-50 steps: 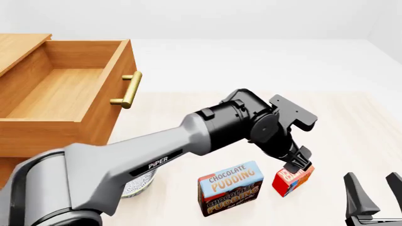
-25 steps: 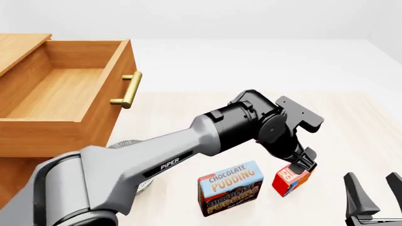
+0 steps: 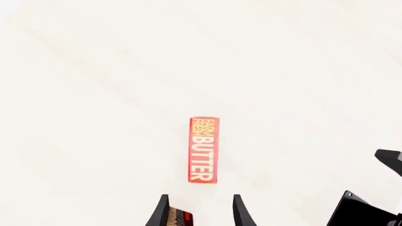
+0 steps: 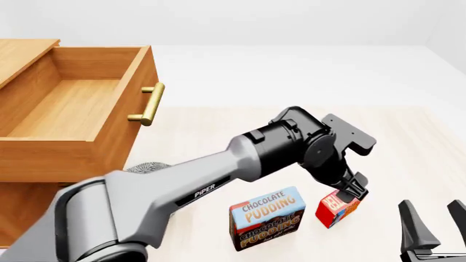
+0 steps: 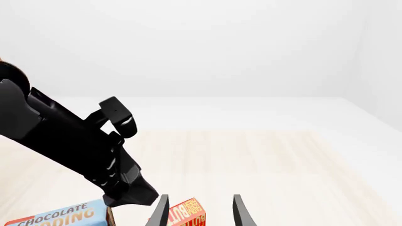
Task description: Put the butter at the back in the top drawer of the cabinet and close it.
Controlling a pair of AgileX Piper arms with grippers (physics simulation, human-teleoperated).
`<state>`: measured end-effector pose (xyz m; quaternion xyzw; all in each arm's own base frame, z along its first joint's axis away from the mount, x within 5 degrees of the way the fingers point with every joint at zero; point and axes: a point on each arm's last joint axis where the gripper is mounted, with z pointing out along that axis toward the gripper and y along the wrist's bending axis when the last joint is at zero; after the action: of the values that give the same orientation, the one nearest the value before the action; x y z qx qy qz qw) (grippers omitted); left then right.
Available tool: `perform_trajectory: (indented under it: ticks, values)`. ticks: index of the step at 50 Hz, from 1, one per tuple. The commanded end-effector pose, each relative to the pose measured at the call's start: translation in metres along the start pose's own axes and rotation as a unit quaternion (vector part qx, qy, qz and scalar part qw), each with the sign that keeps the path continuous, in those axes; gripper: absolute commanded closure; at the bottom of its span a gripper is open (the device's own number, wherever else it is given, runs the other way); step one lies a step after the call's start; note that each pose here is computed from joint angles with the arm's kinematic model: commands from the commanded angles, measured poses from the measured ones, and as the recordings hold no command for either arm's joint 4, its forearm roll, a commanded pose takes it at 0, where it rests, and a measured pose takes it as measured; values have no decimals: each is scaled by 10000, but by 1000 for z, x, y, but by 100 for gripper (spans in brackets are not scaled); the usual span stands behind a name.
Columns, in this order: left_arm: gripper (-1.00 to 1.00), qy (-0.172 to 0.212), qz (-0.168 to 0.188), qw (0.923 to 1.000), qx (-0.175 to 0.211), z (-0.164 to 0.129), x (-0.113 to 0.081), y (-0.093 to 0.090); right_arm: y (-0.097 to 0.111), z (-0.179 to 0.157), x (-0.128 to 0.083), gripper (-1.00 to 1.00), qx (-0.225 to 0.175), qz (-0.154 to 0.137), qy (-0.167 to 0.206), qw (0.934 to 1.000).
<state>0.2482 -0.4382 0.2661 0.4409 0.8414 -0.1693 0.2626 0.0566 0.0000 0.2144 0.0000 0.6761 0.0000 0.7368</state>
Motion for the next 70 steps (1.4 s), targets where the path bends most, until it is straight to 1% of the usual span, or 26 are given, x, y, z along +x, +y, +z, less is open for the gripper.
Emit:
perform_trajectory:
  ticks: [1, 33, 41, 42, 53, 61, 70]
  values:
    - [-100, 31, 15, 10000, 9, 5, -2, -2, 0, 0, 0, -100, 0, 0, 0, 10000]
    - [-100, 153, 33, 9999, 41, 28, -4, -10, 0, 0, 0, -100, 0, 0, 0, 10000]
    - [-100, 169, 22, 9998, 34, 31, -5, -9, 0, 0, 0, -100, 0, 0, 0, 10000]
    - [-100, 153, 35, 9999, 21, 30, -6, -7, 0, 0, 0, -100, 0, 0, 0, 10000]
    - [-100, 200, 36, 9998, 32, 36, -7, -10, 0, 0, 0, -100, 0, 0, 0, 10000]
    - [-100, 215, 36, 9998, 24, 39, -7, -9, 0, 0, 0, -100, 0, 0, 0, 10000]
    - [-100, 239, 29, 9997, 42, 44, -8, -13, 0, 0, 0, -100, 0, 0, 0, 10000]
